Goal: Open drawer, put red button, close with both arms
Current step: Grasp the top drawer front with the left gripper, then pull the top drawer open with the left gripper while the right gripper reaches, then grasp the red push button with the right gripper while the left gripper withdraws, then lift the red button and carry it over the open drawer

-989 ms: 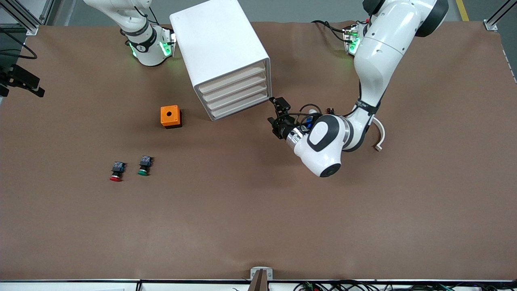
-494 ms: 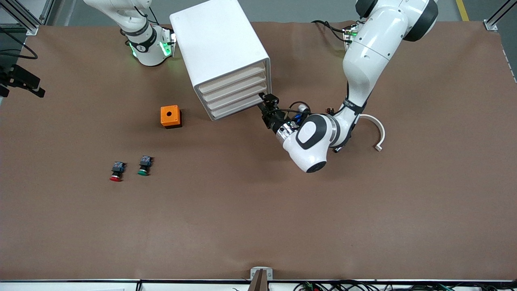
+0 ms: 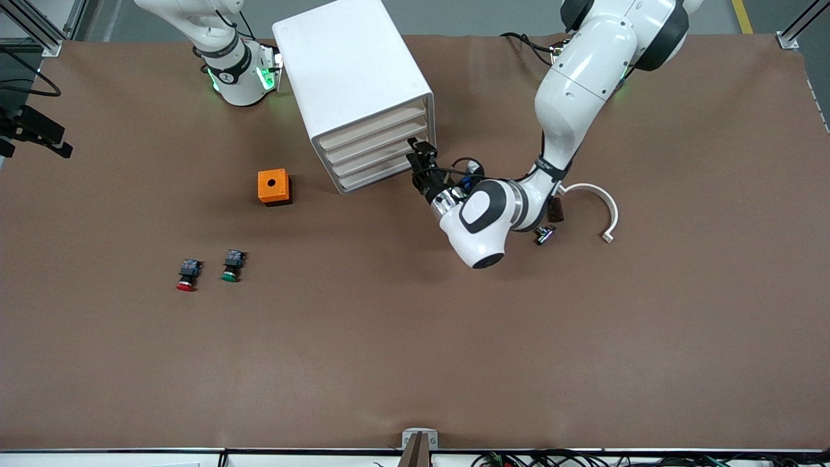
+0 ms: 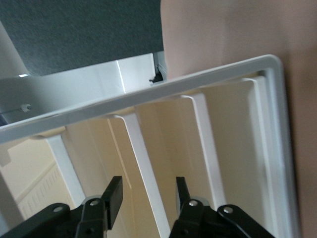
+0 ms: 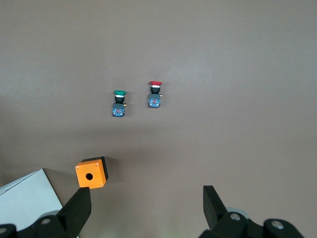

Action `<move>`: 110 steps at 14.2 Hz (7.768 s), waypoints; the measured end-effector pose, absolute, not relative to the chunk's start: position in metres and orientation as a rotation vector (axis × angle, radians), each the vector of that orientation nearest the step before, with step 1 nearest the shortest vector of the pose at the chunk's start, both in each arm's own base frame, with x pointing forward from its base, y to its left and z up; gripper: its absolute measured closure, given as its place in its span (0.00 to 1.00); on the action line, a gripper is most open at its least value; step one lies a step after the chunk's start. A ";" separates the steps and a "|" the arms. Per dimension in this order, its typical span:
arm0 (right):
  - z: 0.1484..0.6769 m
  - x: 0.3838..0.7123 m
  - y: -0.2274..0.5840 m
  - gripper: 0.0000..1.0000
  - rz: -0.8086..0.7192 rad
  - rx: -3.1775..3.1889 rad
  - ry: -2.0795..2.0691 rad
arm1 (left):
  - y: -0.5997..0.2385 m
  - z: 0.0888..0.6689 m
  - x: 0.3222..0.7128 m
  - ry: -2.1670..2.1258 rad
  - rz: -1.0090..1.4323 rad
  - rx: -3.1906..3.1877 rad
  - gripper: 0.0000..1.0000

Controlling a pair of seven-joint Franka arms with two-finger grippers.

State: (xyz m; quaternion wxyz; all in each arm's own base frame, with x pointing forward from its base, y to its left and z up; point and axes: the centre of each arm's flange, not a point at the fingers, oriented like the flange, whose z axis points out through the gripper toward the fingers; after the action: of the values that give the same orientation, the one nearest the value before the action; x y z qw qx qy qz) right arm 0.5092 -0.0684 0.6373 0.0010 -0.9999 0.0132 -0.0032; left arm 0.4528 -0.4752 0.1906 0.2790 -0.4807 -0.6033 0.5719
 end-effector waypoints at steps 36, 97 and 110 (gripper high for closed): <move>0.520 0.579 -0.086 0.00 0.095 -3.141 0.030 | -0.384 0.192 0.545 -1.819 1.629 -1.090 0.83; 0.498 0.508 0.245 0.59 0.203 -2.950 0.874 | -0.217 0.400 0.691 -0.838 0.303 -3.202 0.00; 0.434 0.411 0.442 0.59 0.111 -2.889 0.927 | -0.283 0.365 0.665 -0.926 0.275 -3.168 0.00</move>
State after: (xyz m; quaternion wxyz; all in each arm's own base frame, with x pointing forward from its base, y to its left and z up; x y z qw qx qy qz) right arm 0.4108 0.4424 0.4341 0.0526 -0.9502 0.3049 0.0364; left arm 0.6645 -0.2832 0.3652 -0.0850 -0.9530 -0.2787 0.0826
